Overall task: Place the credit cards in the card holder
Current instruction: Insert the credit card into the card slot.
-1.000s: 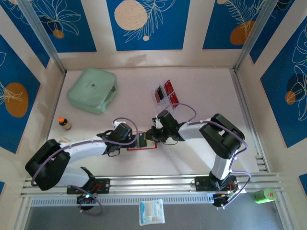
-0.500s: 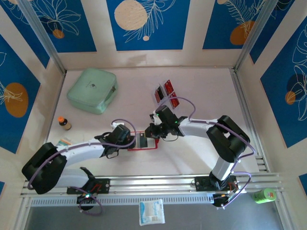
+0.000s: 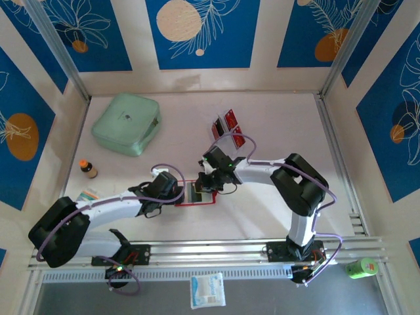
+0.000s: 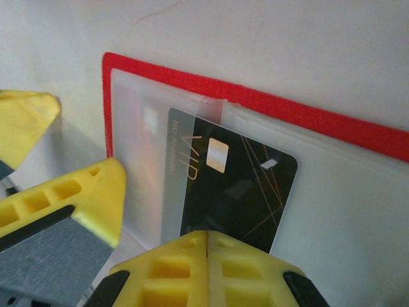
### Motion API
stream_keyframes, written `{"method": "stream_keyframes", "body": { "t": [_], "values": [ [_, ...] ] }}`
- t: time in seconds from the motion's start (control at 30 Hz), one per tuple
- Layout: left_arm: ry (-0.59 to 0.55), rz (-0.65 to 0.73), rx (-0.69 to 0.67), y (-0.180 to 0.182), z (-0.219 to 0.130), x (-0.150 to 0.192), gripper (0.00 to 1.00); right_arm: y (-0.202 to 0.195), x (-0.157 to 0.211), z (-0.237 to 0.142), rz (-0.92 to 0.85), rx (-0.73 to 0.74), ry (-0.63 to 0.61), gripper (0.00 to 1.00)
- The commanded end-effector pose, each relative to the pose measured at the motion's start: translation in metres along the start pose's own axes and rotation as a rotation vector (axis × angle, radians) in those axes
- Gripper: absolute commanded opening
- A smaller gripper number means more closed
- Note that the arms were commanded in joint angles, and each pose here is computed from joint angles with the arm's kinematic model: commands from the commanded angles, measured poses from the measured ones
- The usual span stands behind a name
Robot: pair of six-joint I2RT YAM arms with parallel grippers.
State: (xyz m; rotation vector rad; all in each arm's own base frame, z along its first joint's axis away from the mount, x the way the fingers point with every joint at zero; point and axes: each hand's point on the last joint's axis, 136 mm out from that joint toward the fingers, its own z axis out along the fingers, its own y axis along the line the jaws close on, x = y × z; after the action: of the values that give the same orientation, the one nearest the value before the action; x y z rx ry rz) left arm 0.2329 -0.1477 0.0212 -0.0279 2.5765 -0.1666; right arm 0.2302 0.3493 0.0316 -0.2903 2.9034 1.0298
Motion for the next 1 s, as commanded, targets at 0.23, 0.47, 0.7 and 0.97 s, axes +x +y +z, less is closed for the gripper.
{"method": "stream_keyframes", "body": {
  "t": [0.23, 0.47, 0.7, 0.97],
  "values": [
    [0.058, 0.006, -0.066, 0.019, 0.005, 0.022, 1.0, 0.009, 0.012, 0.027, -0.01, 0.043, 0.089, 0.0],
    [0.056, 0.004, -0.066, 0.019, 0.005, 0.022, 1.0, 0.029, -0.003, 0.009, -0.028, -0.009, 0.047, 0.0],
    [0.058, 0.003, -0.061, 0.017, 0.007, 0.021, 1.0, 0.02, -0.014, -0.02, -0.022, 0.006, -0.022, 0.0],
    [0.058, 0.007, -0.064, 0.016, 0.007, 0.02, 1.0, 0.01, -0.01, -0.011, -0.019, 0.028, 0.005, 0.0]
  ]
}}
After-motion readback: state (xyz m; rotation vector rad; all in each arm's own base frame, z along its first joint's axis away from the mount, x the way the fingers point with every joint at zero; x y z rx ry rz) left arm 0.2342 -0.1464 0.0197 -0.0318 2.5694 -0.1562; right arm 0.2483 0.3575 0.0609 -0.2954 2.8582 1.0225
